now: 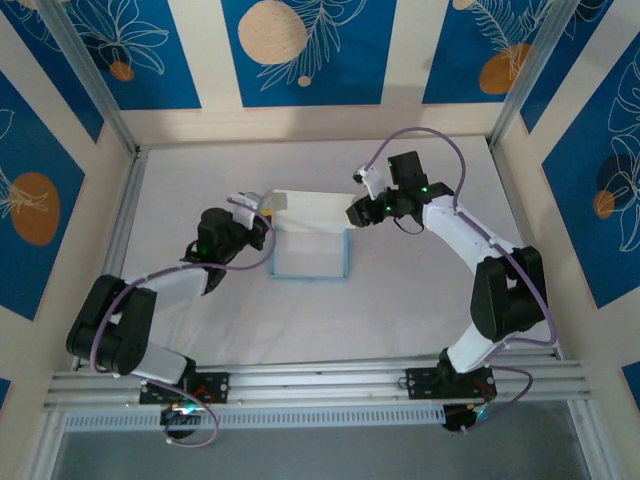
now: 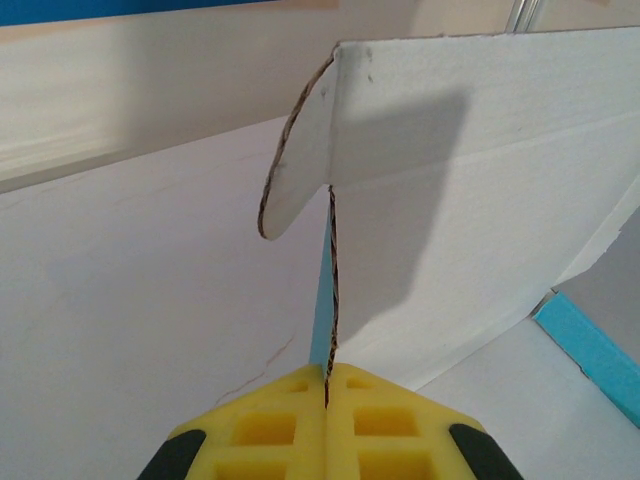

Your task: Fold the paper box

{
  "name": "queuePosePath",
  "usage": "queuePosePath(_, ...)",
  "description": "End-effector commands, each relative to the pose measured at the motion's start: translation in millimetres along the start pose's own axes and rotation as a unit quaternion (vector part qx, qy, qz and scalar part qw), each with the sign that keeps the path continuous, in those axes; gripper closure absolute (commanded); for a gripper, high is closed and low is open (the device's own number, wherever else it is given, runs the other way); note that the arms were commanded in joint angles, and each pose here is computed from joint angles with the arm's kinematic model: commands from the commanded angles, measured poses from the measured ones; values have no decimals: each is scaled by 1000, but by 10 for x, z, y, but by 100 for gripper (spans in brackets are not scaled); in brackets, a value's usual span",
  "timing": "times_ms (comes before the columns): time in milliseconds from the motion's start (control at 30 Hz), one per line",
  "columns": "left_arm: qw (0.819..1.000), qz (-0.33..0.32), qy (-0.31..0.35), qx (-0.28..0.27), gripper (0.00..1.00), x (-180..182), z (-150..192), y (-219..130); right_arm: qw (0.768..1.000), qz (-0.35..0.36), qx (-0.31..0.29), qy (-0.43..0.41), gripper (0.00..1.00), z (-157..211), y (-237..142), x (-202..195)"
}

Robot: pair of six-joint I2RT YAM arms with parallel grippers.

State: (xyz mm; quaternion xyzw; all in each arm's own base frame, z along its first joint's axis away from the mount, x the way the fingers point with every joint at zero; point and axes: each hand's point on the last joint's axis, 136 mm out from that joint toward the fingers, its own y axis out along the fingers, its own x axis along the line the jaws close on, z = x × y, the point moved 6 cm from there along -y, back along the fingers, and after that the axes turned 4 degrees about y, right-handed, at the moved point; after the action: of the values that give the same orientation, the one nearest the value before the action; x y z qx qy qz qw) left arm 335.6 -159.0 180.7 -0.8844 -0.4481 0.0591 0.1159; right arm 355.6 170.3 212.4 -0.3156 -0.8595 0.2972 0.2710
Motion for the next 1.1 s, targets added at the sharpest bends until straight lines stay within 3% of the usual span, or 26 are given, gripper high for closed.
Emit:
queuePosePath(0, 1000, 0, 8, -18, 100, -37, -47, -15, 999, -39, -17, 13, 49, -110, -100, 69)
queuePosePath(100, 1000, -2, 5, -20, 100, -32, -37, -11, 999, -42, -7, 33, 53, -116, -75, 32)
queuePosePath(233, 1000, -8, -6, -24, 100, -19, -7, -7, 997, -38, 8, 61, 67, -86, -10, 52)
queuePosePath(467, 999, -5, -35, -29, 100, -92, 82, 32, 992, -7, -5, 129, 74, -23, 72, 117)
queuePosePath(600, 998, -5, -44, -32, 100, -131, 104, 34, 989, 22, -26, 142, 85, 4, 132, 173)
queuePosePath(800, 998, -22, -49, -38, 100, -149, 179, 14, 987, 97, -73, 109, 77, 41, 190, 342)
queuePosePath(1000, 997, -37, -31, -59, 100, -135, 234, -38, 987, 82, -109, 89, 58, -64, -139, 424)
queuePosePath(1067, 997, -39, -24, -68, 100, -133, 249, -45, 988, 75, -110, 79, 56, -119, -297, 468)
